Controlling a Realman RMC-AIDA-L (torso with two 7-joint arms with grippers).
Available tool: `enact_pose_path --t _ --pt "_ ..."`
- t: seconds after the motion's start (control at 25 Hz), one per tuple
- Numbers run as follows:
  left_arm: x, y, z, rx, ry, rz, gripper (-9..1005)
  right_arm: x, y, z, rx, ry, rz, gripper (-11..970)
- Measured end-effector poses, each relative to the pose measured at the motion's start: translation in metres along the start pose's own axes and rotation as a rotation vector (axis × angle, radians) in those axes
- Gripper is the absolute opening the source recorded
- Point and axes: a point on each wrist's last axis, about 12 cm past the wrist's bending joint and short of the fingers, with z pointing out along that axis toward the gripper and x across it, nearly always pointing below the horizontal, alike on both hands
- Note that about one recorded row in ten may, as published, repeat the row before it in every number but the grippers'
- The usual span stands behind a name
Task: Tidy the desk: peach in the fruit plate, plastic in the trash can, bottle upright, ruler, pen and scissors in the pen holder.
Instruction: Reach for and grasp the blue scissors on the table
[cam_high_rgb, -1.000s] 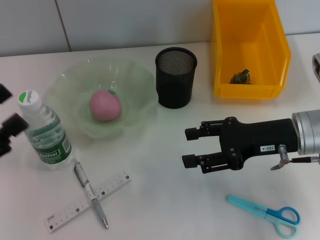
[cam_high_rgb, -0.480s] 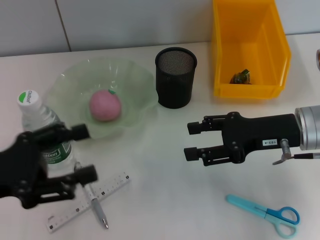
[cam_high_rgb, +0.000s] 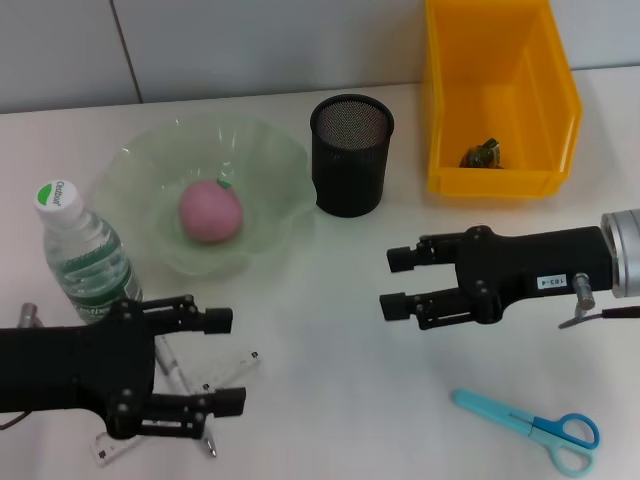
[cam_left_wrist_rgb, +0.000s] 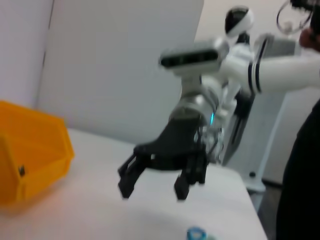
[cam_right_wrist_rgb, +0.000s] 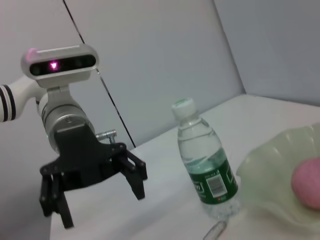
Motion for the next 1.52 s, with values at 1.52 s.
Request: enact_pose_path --t 1.52 --pt "0.007 0.011 0.010 -0.010 0.112 0.115 829 -0.077 0.038 0.061 0.329 1.160 0.177 746"
